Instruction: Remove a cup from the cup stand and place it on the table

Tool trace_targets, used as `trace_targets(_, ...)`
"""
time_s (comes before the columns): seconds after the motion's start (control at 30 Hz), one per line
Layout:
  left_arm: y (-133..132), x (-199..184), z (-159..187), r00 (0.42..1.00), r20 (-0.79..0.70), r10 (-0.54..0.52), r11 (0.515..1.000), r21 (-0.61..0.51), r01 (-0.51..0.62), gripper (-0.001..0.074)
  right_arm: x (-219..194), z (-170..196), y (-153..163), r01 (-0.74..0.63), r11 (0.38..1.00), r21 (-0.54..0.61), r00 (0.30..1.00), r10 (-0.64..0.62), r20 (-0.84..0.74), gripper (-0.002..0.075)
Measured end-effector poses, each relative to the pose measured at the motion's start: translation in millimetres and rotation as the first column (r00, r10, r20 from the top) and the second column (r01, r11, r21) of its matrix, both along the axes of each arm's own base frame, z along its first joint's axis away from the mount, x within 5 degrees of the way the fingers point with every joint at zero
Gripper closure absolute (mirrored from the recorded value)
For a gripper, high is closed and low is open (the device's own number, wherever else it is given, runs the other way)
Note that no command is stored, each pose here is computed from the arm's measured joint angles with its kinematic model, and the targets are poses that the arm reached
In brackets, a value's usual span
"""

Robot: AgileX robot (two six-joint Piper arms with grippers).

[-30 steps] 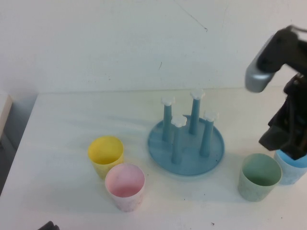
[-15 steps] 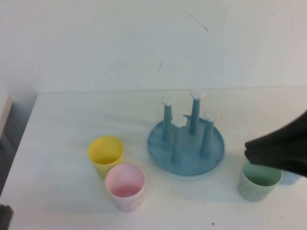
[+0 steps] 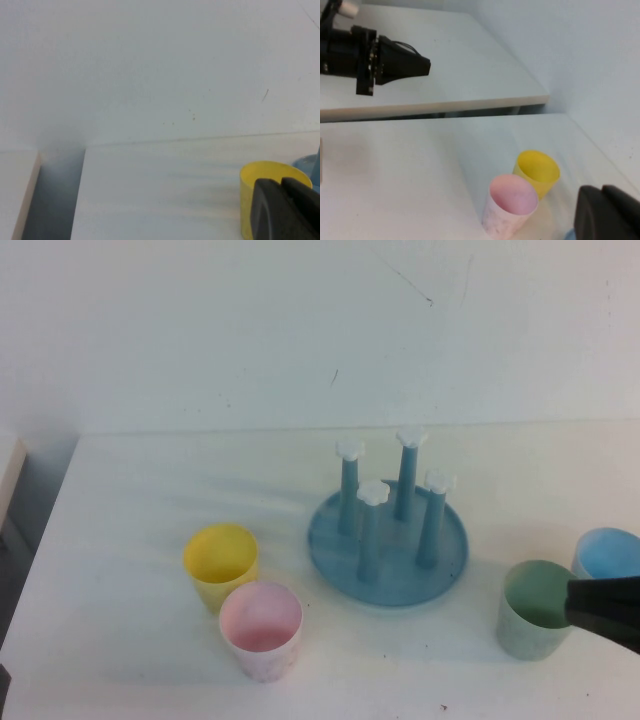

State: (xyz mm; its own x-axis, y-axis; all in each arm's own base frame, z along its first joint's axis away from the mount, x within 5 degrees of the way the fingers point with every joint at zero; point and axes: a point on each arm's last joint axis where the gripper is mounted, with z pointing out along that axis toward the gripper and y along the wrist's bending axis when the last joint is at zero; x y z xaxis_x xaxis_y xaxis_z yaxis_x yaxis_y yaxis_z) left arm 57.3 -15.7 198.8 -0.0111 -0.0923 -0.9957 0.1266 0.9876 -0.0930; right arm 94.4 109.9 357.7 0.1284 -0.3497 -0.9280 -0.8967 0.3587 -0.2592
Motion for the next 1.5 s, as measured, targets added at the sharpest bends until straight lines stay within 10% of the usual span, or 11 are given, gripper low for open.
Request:
trace_targets(0.43,-9.6,-1.8,-2.2,0.994,-0.024,-0.107,0.994,0.002,0.107,0.0737,-6.2,-25.2,-2.6,-0.025,0.997,-0.078,0.996,0.018,-0.090,0.0727)
trace_targets(1.03,-24.4,-6.9,-6.2,0.959,-0.067,-0.275,0.961,0.008,0.276,0.0737,-16.0,-79.8,-52.9,0.429,0.899,0.088,0.877,-0.438,0.196,0.0727)
trace_targets(1.5,-28.6,-9.0,-7.6,0.943,-0.082,-0.324,0.945,0.012,0.326,0.0737,-16.1,-127.2,-81.5,0.688,0.715,0.128,0.714,-0.698,0.060,0.0727)
